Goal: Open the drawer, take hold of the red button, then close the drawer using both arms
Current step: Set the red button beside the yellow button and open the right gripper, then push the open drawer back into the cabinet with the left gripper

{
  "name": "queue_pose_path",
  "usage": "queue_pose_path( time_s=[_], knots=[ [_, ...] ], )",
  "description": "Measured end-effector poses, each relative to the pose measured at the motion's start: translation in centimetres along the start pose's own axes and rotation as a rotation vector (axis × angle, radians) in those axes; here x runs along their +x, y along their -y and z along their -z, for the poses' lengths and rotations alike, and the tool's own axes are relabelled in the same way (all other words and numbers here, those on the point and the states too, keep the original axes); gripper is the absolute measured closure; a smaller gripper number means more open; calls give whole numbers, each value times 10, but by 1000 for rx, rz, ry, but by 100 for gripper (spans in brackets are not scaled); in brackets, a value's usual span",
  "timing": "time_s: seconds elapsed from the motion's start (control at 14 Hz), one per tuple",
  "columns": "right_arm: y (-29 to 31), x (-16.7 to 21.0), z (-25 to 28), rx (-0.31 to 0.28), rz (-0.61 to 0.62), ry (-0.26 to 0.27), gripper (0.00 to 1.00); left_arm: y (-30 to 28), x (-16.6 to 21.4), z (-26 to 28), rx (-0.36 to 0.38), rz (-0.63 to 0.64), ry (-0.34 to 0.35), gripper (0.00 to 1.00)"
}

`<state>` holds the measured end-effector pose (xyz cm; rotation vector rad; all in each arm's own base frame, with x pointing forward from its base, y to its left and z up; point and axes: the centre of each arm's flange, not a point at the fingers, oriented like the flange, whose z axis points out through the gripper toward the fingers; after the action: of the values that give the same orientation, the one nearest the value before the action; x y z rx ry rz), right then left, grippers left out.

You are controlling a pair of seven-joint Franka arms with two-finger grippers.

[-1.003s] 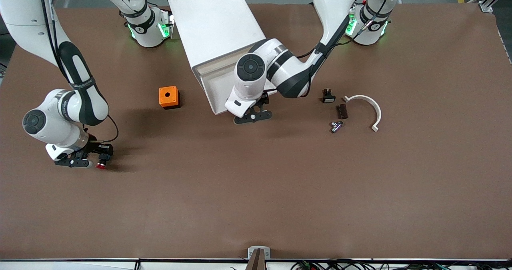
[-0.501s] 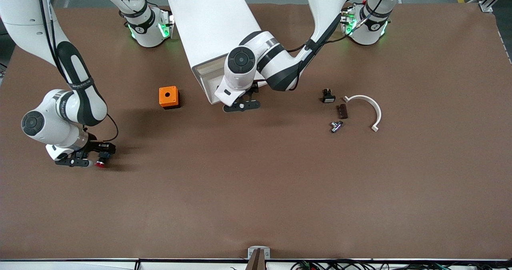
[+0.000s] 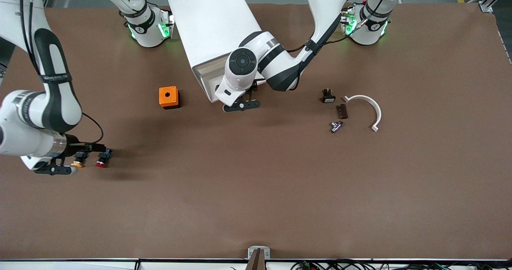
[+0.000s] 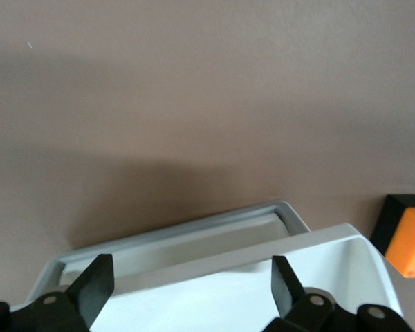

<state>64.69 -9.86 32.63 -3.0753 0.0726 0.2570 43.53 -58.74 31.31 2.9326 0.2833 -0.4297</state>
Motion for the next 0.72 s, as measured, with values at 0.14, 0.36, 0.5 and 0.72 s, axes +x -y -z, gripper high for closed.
queue_pose_path(
  time_s=[0.14, 0.36, 0.5, 0.72],
  knots=[
    [3, -7, 48, 5, 5, 7, 0, -1, -3, -3, -9, 8, 22, 0],
    [10, -27, 121, 12, 14, 26, 0, -2, -8, -9, -4, 5, 35, 0],
    [14, -41, 162, 14, 7, 30, 0, -4, -13, -13, -7, 10, 56, 0],
    [26, -58, 202, -29, -41, 10, 0, -6, -22, -19, -16, 19, 91, 0]
  ],
)
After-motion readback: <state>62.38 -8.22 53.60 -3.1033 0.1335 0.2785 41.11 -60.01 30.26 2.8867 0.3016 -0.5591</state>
